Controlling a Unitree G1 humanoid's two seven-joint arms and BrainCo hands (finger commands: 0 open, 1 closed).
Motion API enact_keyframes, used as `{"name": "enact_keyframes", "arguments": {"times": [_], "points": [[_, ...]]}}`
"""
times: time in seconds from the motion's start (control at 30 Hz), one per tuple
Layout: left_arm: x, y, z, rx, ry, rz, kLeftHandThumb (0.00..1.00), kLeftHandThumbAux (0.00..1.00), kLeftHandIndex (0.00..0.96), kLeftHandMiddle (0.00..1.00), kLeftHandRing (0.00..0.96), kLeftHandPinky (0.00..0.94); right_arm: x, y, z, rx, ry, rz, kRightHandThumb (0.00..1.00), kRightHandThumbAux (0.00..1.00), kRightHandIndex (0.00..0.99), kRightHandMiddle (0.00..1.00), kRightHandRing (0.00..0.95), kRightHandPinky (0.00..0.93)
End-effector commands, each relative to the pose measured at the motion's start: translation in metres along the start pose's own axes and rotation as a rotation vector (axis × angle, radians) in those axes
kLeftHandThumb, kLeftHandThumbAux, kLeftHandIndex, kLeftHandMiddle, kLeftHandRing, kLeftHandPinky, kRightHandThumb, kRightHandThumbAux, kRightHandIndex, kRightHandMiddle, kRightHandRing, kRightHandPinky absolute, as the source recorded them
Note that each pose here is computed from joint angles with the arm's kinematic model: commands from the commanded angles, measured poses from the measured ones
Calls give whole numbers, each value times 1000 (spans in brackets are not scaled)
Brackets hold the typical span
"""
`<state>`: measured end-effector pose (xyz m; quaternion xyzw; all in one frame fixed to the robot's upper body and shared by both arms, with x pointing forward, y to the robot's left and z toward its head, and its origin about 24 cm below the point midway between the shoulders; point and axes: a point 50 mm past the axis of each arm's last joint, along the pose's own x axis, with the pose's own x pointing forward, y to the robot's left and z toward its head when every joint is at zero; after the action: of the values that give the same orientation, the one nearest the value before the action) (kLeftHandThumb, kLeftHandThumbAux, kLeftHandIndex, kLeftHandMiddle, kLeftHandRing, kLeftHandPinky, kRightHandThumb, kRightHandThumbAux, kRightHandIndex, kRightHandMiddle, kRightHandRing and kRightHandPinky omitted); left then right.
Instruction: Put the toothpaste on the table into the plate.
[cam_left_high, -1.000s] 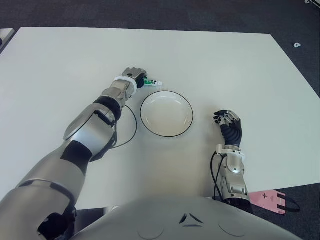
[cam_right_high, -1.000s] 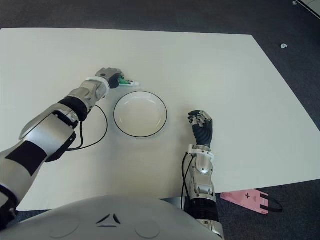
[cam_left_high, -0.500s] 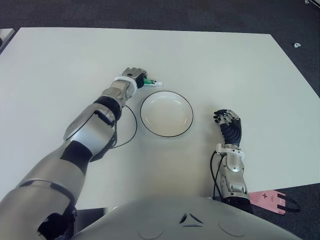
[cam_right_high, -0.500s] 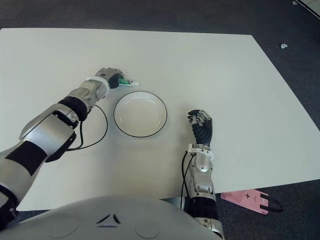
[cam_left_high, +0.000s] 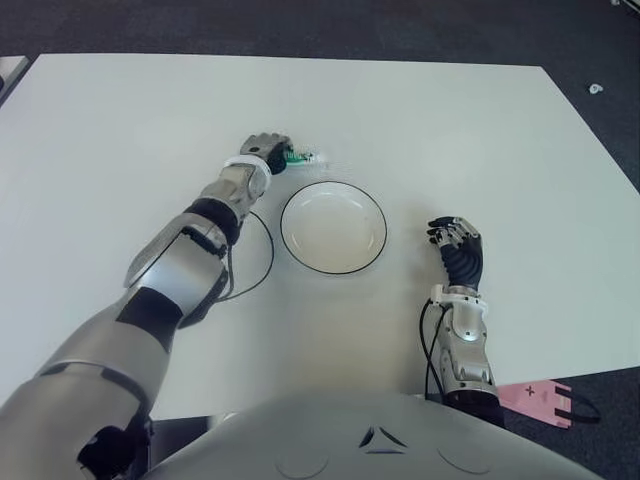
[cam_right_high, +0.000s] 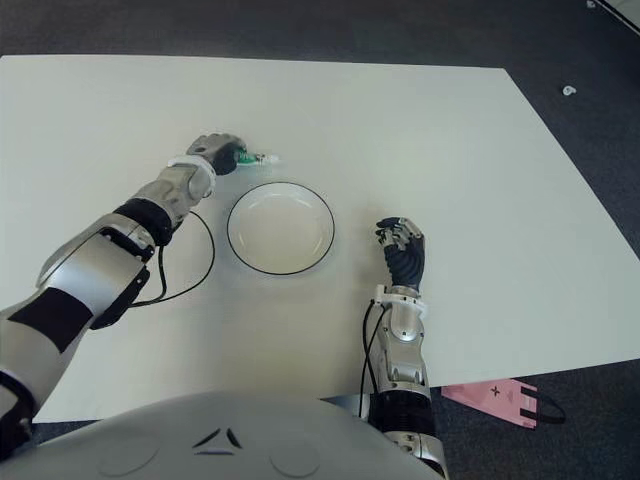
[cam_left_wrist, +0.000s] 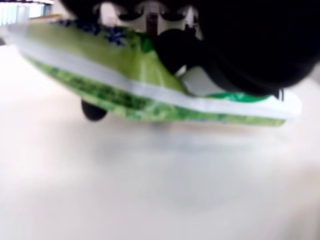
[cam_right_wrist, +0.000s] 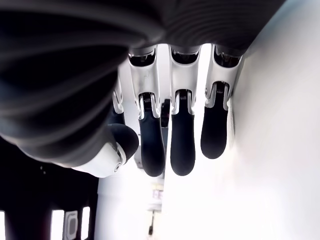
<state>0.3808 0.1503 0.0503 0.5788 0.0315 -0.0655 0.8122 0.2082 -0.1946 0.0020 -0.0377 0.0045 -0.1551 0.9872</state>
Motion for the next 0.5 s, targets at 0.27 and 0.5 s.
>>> {"name": "enact_keyframes", "arguments": {"times": [0.27,0.5], "points": [[-7,15,-31,-178,65,163,949,653,378,504,526,814,-11,3,-21,-2,127,8,710,727,428,497,496,498],[-10,12,-25,-239,20,211,948,654,377,502,526,803,-11,4,-22,-3,126,11,709,727,428,498,499,501]]}}
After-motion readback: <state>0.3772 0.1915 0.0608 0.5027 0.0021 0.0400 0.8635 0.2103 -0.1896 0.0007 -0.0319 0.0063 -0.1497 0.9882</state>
